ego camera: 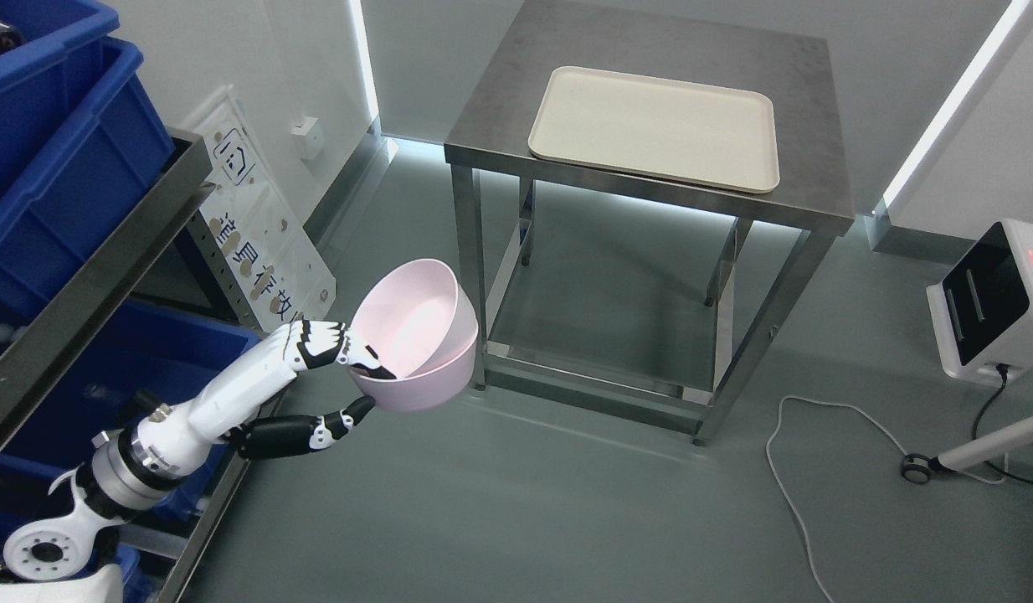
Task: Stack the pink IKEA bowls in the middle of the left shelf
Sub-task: 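Carry the stacked bowls in the left hand toward the blue bin shelf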
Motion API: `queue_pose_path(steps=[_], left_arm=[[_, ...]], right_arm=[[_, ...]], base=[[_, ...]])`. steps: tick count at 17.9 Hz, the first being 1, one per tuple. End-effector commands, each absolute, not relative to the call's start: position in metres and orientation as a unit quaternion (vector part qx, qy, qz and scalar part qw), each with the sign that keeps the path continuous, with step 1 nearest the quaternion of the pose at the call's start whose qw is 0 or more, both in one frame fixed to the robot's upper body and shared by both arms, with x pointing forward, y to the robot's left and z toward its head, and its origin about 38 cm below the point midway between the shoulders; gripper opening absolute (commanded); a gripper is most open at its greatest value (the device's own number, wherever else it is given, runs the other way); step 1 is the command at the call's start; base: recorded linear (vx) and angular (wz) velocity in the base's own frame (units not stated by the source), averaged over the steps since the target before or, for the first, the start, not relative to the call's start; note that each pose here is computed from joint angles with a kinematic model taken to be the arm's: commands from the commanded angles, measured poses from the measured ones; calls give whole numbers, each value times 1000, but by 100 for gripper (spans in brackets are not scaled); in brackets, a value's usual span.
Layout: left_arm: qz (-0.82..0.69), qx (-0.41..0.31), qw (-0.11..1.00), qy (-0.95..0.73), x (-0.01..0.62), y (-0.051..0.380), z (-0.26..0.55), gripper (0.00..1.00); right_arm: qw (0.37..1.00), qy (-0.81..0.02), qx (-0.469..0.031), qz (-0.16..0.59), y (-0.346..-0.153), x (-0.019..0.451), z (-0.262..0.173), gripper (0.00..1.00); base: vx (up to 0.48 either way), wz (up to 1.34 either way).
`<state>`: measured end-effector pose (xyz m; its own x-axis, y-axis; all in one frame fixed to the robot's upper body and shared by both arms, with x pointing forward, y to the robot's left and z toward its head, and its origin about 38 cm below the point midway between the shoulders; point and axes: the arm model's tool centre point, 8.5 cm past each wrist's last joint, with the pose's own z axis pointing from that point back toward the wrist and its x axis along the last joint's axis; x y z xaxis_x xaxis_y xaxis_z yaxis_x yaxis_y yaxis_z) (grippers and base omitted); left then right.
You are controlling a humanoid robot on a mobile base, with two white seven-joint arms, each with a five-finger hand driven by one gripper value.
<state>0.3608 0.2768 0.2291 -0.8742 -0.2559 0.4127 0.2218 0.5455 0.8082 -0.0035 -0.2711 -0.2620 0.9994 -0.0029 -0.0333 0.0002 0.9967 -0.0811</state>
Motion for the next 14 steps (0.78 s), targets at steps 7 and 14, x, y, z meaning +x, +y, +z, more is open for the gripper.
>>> queue_pose_path(steps=[7,14], left_arm=[[-482,-20,253,-839,357,261,218,4],[-473,-17,246,-846,360,259,223,4]], right_arm=[[999,15,-49,-6,-282,-11,-261,100],[999,14,-49,-7,-283,-11,-261,100]], base=[[-222,118],[-246,234]])
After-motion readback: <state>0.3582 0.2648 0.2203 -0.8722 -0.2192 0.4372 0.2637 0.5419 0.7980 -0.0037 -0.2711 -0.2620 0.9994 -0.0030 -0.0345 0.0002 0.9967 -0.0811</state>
